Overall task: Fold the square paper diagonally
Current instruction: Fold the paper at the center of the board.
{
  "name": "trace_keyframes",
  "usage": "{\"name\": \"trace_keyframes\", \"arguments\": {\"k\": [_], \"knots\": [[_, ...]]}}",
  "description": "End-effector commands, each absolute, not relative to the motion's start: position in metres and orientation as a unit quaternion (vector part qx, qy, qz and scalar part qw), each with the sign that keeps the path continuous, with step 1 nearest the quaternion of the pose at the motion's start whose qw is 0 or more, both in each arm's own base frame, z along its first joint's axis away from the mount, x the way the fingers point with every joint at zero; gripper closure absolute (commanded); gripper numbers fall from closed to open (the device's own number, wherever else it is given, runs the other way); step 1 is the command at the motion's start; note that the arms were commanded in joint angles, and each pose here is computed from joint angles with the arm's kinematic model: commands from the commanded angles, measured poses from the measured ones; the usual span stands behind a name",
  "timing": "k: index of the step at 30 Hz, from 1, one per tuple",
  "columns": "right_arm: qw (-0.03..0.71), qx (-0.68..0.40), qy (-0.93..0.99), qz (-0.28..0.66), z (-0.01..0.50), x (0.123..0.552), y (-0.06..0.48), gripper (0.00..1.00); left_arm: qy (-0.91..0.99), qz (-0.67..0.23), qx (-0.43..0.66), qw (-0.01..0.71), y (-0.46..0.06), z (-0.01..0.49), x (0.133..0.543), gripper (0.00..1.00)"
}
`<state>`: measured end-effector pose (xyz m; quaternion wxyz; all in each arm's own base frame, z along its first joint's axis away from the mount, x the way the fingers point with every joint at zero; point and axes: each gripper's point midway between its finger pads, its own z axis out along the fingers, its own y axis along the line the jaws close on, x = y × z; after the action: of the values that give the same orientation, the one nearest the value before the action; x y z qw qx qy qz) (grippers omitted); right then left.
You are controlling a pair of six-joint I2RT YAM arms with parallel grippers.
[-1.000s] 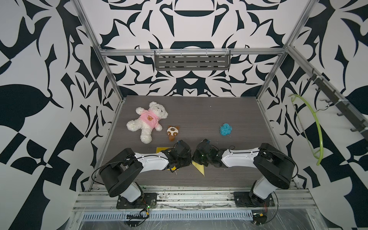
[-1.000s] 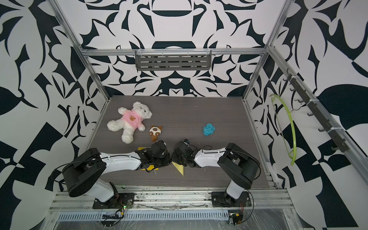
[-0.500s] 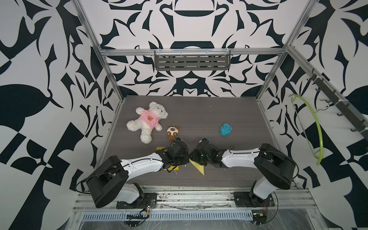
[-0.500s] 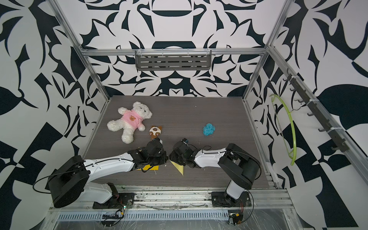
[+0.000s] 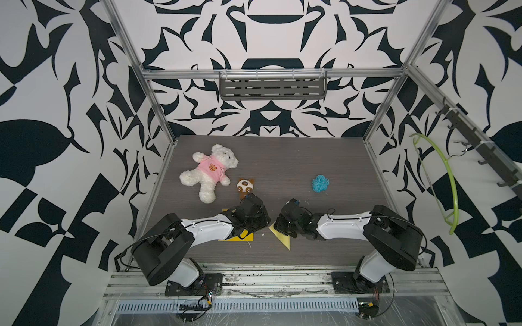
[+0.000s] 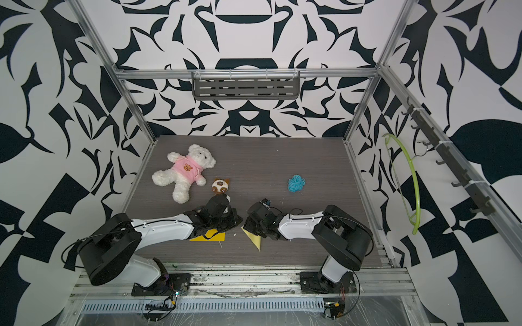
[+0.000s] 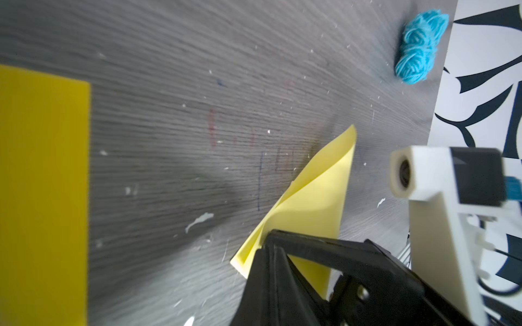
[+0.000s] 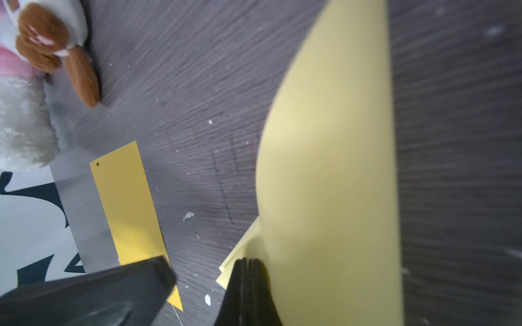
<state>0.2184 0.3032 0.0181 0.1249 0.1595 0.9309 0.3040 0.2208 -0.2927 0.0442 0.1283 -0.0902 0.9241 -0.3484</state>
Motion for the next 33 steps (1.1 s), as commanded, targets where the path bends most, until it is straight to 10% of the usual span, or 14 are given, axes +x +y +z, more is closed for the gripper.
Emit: {"name": "trace_keyframes", "arguments": {"k": [1,33], "knots": [[0.098,0.162,0.951,0.244,-0.009,0.199,0.279,1.00,0.921,-0.360,-0.088,0.117,-0.302,0.047,0.221,1.00],[0.095,0.156,0.951,0.248,-0.007,0.198,0.282,1.00,0.956,-0.279,-0.057,0.074,-0.289,-0.001,0.185,1.00]]}}
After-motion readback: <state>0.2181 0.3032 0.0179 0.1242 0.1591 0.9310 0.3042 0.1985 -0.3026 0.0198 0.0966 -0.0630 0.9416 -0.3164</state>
